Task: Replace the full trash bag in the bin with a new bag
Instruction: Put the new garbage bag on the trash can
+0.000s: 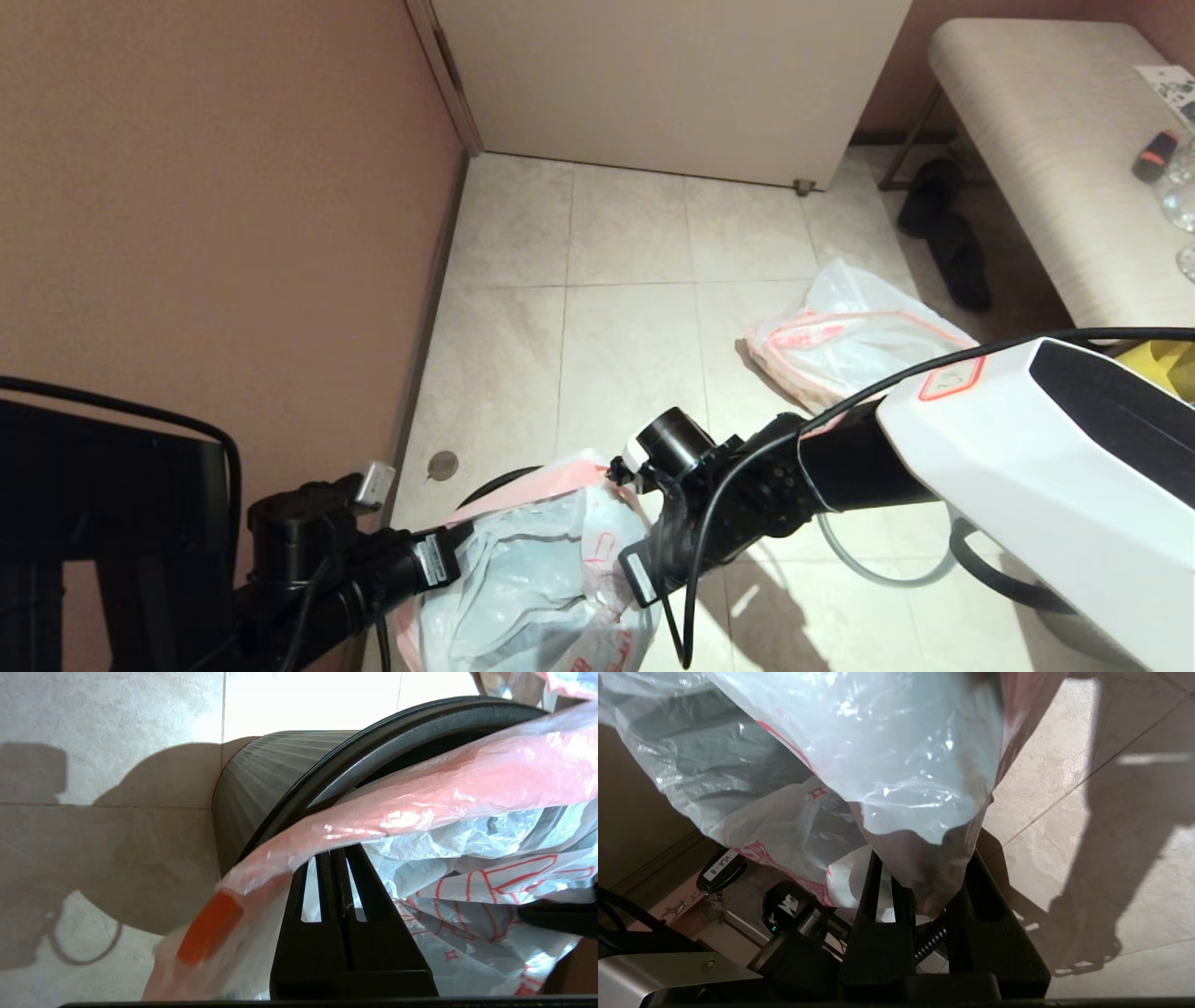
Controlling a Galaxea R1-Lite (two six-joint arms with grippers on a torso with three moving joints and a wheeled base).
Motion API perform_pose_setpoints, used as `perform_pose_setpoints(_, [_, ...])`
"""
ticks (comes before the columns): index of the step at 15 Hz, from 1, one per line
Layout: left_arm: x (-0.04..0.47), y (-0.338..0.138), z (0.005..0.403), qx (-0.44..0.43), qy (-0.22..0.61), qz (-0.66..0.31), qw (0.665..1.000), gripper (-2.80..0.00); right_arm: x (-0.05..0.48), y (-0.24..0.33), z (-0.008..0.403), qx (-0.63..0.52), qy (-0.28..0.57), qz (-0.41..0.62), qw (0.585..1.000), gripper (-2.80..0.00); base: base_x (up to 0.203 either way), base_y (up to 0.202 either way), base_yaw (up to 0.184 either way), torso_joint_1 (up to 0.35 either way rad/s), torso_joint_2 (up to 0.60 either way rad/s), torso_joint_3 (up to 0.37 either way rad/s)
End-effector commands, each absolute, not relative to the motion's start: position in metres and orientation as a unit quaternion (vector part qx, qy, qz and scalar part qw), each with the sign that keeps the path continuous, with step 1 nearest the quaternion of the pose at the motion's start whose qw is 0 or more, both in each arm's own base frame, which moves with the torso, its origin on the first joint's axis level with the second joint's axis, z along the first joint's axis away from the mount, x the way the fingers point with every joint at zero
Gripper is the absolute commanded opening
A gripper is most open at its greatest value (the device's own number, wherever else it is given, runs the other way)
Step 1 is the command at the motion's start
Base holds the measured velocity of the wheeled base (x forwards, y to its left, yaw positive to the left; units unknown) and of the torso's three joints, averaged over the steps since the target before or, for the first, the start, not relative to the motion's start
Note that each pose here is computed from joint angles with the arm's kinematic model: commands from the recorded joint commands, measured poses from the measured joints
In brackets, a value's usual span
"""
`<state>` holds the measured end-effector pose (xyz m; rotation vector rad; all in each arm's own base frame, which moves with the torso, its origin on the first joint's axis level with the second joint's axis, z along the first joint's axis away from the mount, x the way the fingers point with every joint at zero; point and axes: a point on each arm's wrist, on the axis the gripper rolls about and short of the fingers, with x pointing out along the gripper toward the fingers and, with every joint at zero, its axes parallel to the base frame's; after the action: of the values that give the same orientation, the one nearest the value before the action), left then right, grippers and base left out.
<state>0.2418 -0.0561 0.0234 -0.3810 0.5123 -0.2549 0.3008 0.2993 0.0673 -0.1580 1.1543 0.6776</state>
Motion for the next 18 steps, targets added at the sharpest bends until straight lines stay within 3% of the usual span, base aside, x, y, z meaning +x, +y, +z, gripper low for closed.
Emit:
perform_pose_setpoints(1, [0.242,-0.056,0.034,-0.193,0.218,-0.132,0.947,-2.80,0.301,0.300,0.062,-0.076,0.541,0.311,0.777,-2.80,0.000,0.000,0.000,0.000,0.00,0.000])
perform_pose_setpoints(12, [0.232,-0.059,0.050,-0.212,0.200,-0.153,0.944,-2.80,0.300,0.306,0.051,-0.083,0.547,0.312,0.772,-2.80,0.000,0.000,0.000,0.000,0.00,0.000])
perform_pose_setpoints(18, [0.221,-0.068,0.037,-0.217,0.251,-0.189,0.924,-2.80,0.312,0.305,0.057,-0.070,0.532,0.312,0.784,-2.80,0.000,0.000,0.000,0.000,0.00,0.000])
